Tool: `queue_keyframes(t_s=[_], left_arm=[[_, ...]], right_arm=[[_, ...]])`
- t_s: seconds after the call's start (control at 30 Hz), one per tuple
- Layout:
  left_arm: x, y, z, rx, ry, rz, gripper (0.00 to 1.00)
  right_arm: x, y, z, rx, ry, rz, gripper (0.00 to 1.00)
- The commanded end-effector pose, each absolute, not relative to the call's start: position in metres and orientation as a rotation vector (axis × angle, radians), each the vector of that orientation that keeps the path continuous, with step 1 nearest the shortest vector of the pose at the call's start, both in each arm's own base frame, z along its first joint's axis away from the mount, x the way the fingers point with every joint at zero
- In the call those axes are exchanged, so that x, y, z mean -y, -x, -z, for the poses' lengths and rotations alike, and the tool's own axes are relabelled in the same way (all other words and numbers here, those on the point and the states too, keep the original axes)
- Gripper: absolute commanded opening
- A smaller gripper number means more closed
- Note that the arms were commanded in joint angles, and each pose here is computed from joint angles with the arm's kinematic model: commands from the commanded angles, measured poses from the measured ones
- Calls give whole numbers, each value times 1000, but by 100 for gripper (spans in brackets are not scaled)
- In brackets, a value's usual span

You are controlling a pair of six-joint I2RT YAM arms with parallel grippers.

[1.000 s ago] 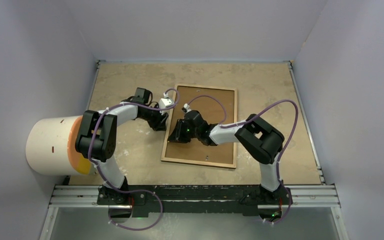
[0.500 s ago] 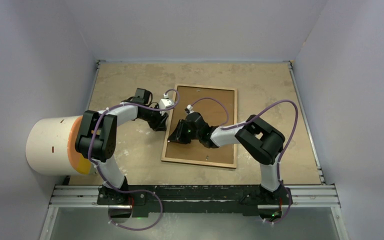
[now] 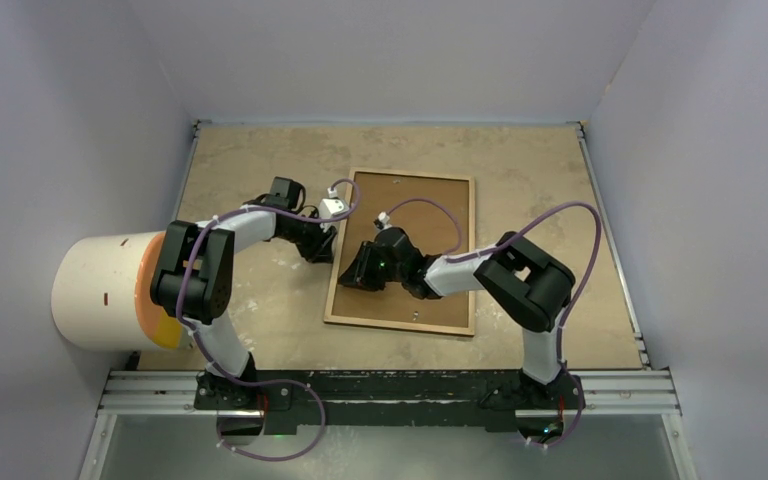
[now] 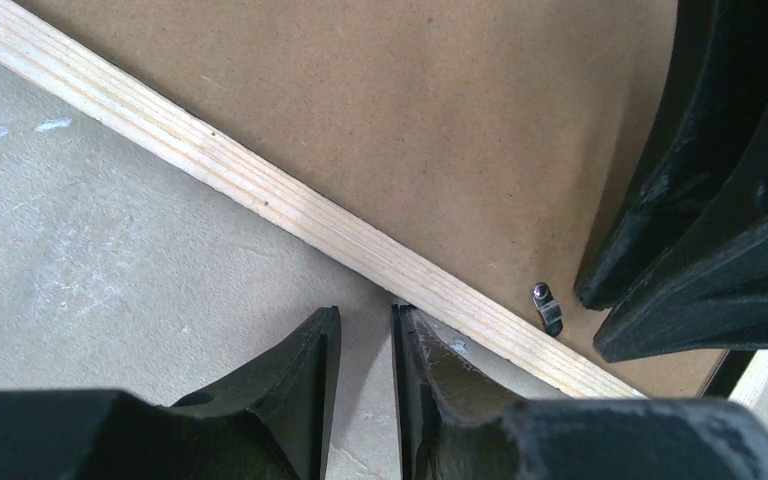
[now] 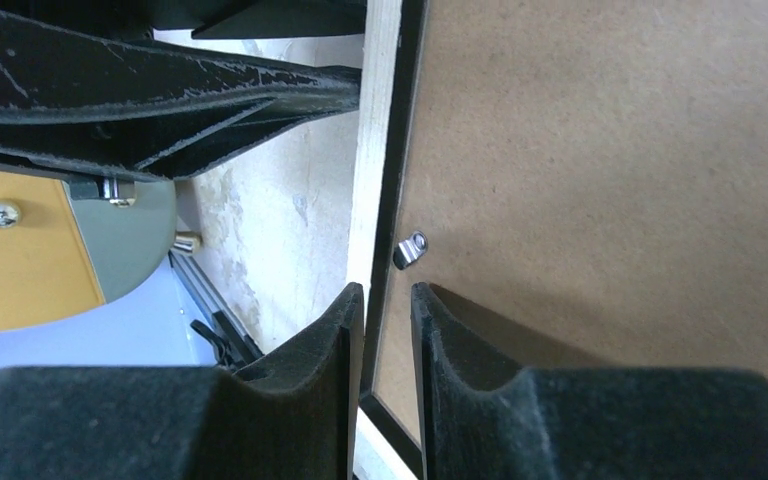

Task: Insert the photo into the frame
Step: Install the photo frame at the center of the board.

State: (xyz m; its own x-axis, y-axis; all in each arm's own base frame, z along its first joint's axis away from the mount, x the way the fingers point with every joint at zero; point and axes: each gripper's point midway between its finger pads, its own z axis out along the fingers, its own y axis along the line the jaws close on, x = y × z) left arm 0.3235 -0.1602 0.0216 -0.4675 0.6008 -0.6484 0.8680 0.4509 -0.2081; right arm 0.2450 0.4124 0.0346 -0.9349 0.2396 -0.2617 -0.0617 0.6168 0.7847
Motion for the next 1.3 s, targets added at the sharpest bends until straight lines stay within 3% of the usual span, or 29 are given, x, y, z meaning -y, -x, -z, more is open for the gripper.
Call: queue_keyframes(t_s=[0.0, 0.67, 0.9, 1.1, 1.27], left_arm=[[166, -307, -21, -2220, -1247, 795, 28], [169, -301, -18, -2195, -1278, 802, 26], [163, -320, -36, -2194, -1230, 785, 26], [160, -357, -70, -2150, -1106, 816, 40], [166, -384, -77, -2139, -1023, 823, 56]], right_arm=[[-422, -246, -29, -2528, -124, -1230, 27], [-413, -265, -14, -2516, -179, -1097, 22], [-436, -258, -72, -2384, 44, -1398, 27], [-406, -290, -111, -2314, 61, -1447, 45], [-371, -346, -114, -2289, -38, -1342, 47]])
